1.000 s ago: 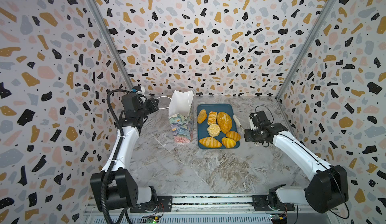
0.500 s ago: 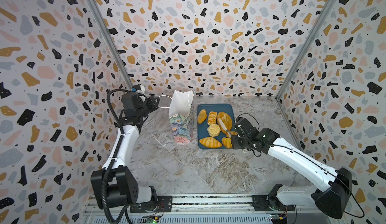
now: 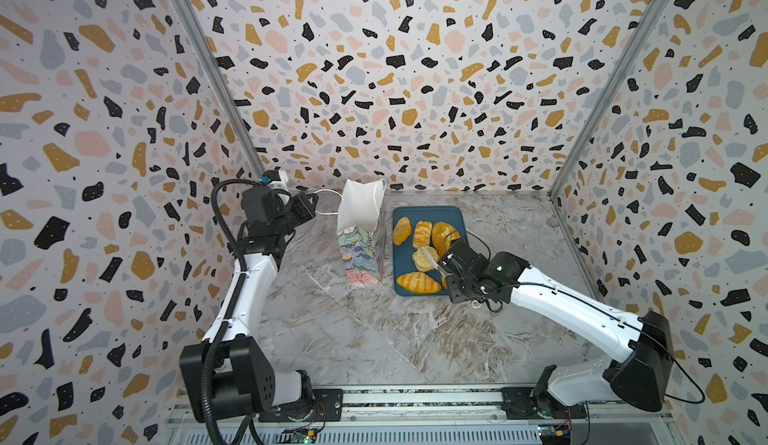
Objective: Place the fake bread into the paper bag
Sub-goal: 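Lower the tongs with the right gripper over the round bun on the tray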
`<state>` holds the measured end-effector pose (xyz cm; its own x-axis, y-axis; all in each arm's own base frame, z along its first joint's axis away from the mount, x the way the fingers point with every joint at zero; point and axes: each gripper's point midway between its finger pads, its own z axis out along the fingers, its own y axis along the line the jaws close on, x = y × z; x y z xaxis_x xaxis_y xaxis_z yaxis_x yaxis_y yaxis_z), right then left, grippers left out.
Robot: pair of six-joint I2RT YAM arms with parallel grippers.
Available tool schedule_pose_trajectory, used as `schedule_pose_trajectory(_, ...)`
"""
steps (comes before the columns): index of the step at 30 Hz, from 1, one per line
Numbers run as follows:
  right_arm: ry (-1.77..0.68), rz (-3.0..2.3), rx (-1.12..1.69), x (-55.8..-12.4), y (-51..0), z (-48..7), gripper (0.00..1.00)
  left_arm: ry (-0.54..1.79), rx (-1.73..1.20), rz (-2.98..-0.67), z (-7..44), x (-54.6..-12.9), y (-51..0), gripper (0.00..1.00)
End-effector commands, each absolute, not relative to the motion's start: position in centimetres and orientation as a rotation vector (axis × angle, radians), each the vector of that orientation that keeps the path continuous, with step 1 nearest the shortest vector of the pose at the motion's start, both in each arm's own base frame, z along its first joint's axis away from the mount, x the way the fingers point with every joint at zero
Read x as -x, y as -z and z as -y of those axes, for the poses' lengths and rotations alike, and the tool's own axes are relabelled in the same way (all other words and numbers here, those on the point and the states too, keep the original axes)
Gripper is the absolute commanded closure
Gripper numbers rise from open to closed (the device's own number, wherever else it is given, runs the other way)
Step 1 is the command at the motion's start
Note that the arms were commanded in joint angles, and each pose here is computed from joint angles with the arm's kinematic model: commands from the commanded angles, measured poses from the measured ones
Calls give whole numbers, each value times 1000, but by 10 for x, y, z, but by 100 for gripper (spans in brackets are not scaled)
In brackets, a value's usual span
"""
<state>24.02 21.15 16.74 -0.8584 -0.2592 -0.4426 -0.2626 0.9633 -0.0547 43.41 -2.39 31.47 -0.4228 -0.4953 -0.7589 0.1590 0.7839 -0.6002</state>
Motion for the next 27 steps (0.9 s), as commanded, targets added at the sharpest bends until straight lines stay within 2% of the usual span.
schedule_pose_trajectory(1, 79, -2612, 368, -247, -182, -204, 42, 723, 205, -1825, 24, -432, -331, 100)
schedule_pose_trajectory(16, 7, -2707, 533, -251, -156, -238, 41, 705, 203, -1805, 22, -428, -337, 100)
schedule_pose_trajectory(27, 31, -2703, 543, -260, -162, -239, 41, 680, 211, -1820, 20, -428, -333, 100)
